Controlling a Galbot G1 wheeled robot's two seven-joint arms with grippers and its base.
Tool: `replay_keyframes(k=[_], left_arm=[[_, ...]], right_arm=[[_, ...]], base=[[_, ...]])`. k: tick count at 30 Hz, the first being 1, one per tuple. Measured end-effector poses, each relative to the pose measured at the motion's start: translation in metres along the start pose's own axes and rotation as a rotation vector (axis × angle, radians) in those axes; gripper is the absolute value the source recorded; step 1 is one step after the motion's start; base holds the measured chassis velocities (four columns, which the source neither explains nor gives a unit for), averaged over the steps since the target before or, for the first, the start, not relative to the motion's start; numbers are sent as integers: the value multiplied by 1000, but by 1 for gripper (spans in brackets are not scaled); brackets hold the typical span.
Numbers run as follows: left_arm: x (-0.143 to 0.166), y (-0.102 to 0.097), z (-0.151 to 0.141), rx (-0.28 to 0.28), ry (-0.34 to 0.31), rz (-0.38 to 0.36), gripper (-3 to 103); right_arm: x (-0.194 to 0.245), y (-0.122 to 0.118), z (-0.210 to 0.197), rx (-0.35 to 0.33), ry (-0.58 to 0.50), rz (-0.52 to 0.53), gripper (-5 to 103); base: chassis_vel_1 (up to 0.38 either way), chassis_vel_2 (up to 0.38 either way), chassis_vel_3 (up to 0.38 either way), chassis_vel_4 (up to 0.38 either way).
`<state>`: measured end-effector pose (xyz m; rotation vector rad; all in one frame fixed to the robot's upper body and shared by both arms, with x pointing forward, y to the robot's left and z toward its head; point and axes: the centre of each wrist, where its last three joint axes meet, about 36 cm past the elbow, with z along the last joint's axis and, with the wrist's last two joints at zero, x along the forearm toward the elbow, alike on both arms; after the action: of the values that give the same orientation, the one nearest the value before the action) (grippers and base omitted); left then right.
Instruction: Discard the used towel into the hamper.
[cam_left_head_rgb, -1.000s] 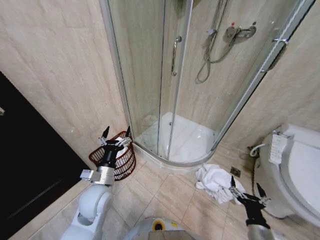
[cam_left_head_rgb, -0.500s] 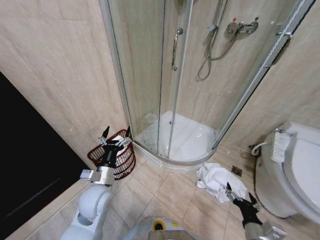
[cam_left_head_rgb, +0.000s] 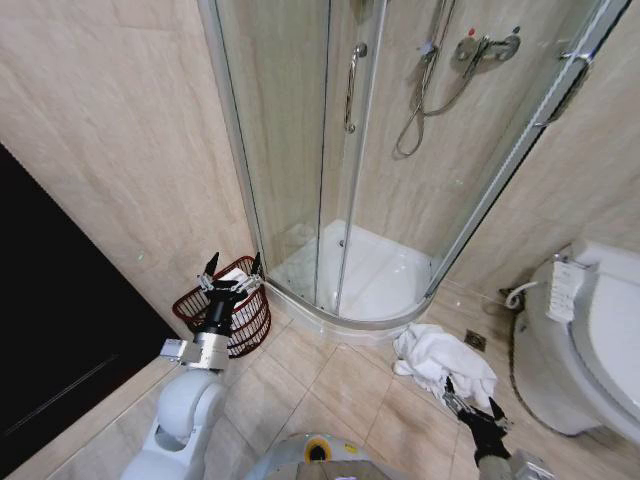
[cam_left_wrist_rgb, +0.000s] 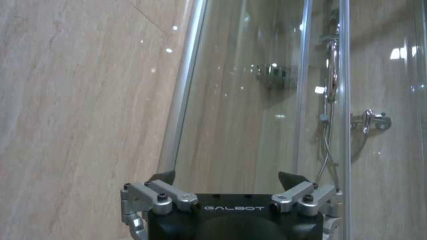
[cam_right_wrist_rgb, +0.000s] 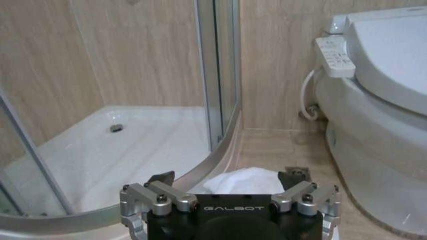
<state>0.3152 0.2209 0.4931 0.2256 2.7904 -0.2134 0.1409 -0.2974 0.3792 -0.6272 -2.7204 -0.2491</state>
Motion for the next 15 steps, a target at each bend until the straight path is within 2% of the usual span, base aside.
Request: replay_keyframes(k=[15], left_arm=[[0,0,0,0,0,0,100]], right_arm=[[0,1,1,15,-41,-12,100]], base=[[0,0,0,0]])
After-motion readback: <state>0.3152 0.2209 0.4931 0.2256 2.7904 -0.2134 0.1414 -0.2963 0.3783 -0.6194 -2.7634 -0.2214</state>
